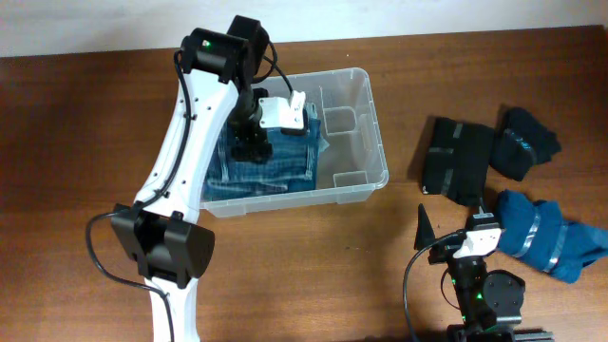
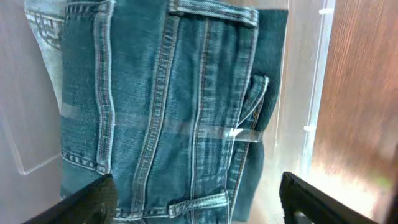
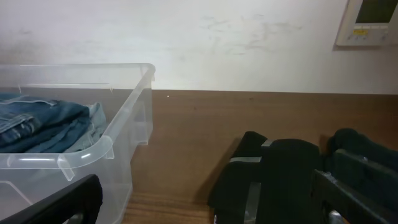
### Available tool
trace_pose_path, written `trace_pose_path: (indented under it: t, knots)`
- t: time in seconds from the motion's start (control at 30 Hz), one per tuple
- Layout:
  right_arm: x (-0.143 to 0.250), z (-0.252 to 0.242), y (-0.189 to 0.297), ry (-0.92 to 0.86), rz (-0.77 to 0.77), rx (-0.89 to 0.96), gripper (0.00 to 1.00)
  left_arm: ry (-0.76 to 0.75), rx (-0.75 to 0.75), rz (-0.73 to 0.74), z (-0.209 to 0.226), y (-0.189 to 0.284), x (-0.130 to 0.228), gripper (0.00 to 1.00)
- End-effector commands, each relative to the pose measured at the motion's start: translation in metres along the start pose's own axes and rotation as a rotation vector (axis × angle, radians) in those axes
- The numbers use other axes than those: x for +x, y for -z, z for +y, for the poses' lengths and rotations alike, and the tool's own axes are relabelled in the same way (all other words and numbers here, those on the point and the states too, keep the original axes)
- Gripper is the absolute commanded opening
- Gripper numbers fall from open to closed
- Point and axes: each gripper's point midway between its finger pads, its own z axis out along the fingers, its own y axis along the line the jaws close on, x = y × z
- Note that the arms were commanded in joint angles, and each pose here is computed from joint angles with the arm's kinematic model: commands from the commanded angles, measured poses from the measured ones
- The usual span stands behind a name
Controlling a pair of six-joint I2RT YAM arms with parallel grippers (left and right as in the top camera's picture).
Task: Pack container
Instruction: 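Carry the dark-blue jeans into the bin atop the light jeans, then open the left gripper and raise it away from the bin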
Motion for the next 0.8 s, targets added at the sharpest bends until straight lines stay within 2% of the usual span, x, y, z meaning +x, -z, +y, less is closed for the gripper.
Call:
trace_pose_path:
  t: [0.0,0.13,0.2,0.33,0.47,0.63,0.77]
  knots:
    - [0.002,0.001,0.000,-0.003,0.001,-0.008,0.98,0.114,-0.008,-0.045,-0.006,0.013,-0.006,0.85]
    - [0.002,0.001,0.000,-0.003,0.001,-0.008,0.98,0.159,-0.031,-0.066,0.000,0.014,-0.010,0.87]
    - [0.002,0.001,0.000,-0.003,0.001,-0.008,0.98,0.237,-0.078,-0.098,0.009,0.023,-0.016,0.96]
    - [0.002,0.001,0.000,-0.002,0.001,-0.008,0.98,0.351,-0.233,-0.221,0.025,0.078,-0.032,0.99]
    - [0.002,0.001,0.000,-0.002,0.001,-0.008,0.98,0.484,-0.396,-0.370,0.036,0.145,-0.029,0.99]
    - [0.002,0.001,0.000,-0.002,0.001,-0.008,0.98,0.837,-0.507,-0.519,0.055,0.198,0.019,0.99]
    - [0.002,0.001,0.000,-0.002,0.001,-0.008,0.98,1.049,-0.526,-0.550,0.066,0.206,0.061,0.99]
